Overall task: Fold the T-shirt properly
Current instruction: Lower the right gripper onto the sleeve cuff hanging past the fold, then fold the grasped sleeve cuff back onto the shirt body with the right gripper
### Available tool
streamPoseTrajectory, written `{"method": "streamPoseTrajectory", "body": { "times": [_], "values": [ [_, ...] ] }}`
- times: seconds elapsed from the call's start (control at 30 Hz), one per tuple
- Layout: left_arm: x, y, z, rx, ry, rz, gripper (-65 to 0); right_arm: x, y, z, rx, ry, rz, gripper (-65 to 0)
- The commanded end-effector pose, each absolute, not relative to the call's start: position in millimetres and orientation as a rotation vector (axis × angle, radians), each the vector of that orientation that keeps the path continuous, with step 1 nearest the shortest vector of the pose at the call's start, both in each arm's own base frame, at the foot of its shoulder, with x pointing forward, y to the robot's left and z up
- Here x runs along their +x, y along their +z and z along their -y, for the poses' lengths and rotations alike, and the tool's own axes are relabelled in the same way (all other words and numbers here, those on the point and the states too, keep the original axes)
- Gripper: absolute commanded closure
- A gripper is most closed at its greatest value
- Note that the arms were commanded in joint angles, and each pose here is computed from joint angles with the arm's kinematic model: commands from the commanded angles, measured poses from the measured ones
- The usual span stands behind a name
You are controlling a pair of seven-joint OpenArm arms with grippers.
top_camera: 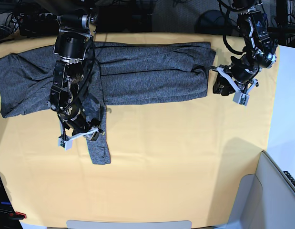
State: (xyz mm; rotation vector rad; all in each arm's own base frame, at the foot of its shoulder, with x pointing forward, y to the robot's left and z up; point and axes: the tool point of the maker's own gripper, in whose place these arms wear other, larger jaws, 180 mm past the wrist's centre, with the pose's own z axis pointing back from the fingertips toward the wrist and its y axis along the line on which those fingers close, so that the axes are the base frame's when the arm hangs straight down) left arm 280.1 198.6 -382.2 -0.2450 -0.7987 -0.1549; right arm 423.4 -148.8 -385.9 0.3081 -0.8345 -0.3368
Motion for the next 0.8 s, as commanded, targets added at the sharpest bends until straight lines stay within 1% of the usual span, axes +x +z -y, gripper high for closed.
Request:
{"method": "streamPoseTrajectory", "body": {
  "times": [0.0, 0.07, 0.1, 0.27, 0.33, 0.43, 0.53, 0.67, 0.77],
  "values": [
    [288.5, -369.9, -201.4, -0.241, -0.164, 0.844, -18.7, 430.1, -376.7, 146.2, 0.316, -0.324, 0.848, -32.6],
    [288.5, -369.9, -201.4, -0.241, -0.164, 0.844, -18.7, 430.4, -376.5, 142.6, 0.318, -0.311, 0.847, -31.4],
    [288.5, -369.9, -201.4, -0.241, -0.164, 0.844, -18.7, 430.4, -376.9, 140.2, 0.319, -0.304, 0.844, -28.7],
    [288.5, -369.9, -201.4, -0.241, -0.164, 0.844, -18.7, 428.7, -386.6, 132.4, 0.325, -0.287, 0.814, -5.0],
    [288.5, -369.9, -201.4, -0.241, -0.164, 0.844, -18.7, 430.1, -388.4, 130.6, 0.327, -0.282, 0.805, -0.9],
    [288.5, -369.9, -201.4, -0.241, -0.164, 0.844, -18.7, 429.5, -389.6, 131.1, 0.326, -0.282, 0.801, -0.7],
    [288.5, -369.9, -201.4, -0.241, -0.164, 0.844, -18.7, 429.9, -378.6, 133.0, 0.320, -0.273, 0.836, -0.6],
    [288.5, -369.9, -201.4, -0.241, -0.164, 0.844, -18.7, 426.5, -341.6, 117.2, 0.307, -0.176, 0.944, -0.6],
    [288.6, -369.5, -202.8, -0.237, -0.167, 0.843, -18.7, 416.7, -310.4, 104.8, 0.271, -0.054, 1.033, -0.6]
  ]
}}
